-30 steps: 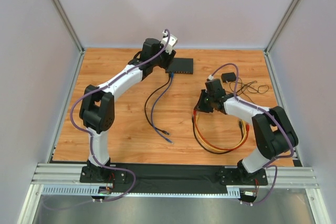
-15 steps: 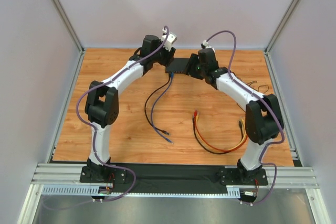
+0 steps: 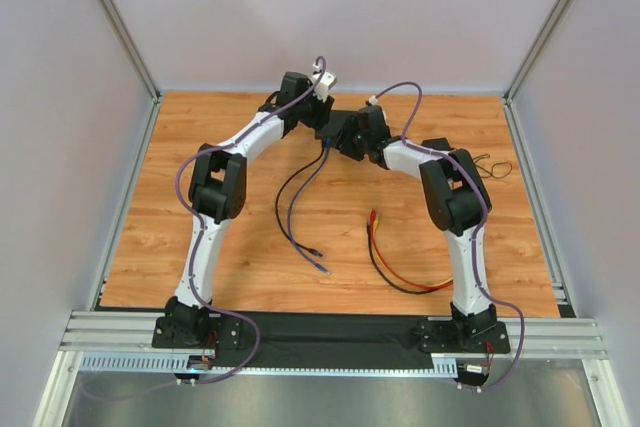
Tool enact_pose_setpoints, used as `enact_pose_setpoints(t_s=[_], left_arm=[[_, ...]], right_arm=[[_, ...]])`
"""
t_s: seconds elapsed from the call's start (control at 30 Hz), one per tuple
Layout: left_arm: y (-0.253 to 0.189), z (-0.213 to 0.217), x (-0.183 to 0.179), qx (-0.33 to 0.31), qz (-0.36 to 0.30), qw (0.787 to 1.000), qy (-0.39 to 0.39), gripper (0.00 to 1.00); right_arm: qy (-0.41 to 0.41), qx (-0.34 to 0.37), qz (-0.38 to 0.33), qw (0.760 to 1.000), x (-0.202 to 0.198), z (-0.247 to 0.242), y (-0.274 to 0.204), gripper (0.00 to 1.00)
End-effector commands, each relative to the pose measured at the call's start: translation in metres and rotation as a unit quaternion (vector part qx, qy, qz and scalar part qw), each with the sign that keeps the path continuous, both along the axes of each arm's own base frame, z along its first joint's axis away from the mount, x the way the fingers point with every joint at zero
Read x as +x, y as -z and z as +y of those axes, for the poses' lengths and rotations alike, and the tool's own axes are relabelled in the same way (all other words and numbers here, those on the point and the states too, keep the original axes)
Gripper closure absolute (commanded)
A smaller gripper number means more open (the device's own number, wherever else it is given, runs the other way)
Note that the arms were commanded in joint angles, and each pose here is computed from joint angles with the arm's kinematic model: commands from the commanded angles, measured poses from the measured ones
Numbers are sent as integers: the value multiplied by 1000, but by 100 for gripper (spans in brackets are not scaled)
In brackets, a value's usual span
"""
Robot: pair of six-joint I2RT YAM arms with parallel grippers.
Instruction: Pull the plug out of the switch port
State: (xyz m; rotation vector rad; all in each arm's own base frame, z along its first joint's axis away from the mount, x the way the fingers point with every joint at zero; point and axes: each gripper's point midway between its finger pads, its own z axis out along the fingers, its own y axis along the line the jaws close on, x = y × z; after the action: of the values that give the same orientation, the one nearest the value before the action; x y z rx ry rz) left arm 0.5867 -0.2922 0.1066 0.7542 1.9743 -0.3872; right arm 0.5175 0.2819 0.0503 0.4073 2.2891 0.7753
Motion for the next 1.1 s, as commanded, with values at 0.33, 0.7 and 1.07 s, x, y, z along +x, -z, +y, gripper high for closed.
enact_pose_setpoints(t_s=[0.33, 0.7, 1.07], left_arm=[[9, -14, 1, -12, 36, 999, 22, 47], [25, -6, -6, 17, 83, 996, 12, 45], [35, -1, -10, 18, 117, 993, -16, 46]], right_arm=[[10, 134, -23, 991, 39, 12, -2, 49], [19, 152, -4, 988, 44, 17, 11, 61], [29, 159, 6, 987, 47, 17, 20, 62]])
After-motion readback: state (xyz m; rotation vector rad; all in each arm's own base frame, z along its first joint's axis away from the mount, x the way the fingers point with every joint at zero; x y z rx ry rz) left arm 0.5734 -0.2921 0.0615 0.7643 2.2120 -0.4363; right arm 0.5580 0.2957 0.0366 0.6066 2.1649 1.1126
